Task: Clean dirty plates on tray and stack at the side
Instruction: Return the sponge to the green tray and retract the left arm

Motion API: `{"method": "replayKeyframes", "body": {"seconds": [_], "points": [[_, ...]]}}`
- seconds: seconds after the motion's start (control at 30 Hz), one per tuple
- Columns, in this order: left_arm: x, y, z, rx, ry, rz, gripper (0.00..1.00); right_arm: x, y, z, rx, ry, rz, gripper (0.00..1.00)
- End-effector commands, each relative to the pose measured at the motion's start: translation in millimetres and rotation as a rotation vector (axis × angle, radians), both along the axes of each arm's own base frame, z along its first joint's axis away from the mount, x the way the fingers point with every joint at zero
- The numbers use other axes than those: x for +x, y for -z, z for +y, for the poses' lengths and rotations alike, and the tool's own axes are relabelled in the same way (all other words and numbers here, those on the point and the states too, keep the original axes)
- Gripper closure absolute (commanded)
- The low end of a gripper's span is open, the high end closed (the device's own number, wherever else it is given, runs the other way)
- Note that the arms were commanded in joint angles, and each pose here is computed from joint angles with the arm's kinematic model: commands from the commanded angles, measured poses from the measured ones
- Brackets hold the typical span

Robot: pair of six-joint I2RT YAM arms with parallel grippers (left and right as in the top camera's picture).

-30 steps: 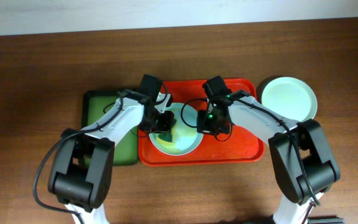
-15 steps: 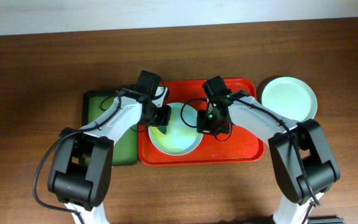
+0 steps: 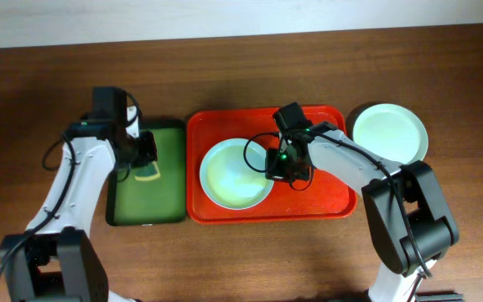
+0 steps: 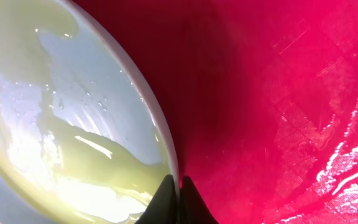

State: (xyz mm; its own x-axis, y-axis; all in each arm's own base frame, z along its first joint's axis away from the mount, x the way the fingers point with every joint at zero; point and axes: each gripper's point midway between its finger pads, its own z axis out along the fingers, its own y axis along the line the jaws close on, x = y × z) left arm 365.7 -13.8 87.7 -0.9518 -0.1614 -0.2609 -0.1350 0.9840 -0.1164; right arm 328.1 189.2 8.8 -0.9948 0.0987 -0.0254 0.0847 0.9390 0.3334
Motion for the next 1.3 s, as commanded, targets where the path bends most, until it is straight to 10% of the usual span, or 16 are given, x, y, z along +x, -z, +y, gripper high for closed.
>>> {"method": "replayKeyframes", "body": {"seconds": [0.0,0.1,0.17,0.4,1.27], "points": [[-18,32,5,0.040,0.004,0.049,1.00,-4,5,1,-0.014,-0.012,0.008,0.96],[-25,42,4,0.040,0.011,0.062,0.99,-4,5,1,-0.014,-0.012,0.009,0.96],[-21,33,3,0.029,-0.001,0.053,0.47,-4,5,1,-0.014,-0.012,0.009,0.96],[2,-152,30,-0.002,-0.164,-0.332,0.01,-5,5,1,-0.016,-0.012,0.012,0.95],[-2,-163,43,0.006,-0.200,-0.368,0.01,-12,9,-11,-0.080,-0.015,0.035,0.80]]}}
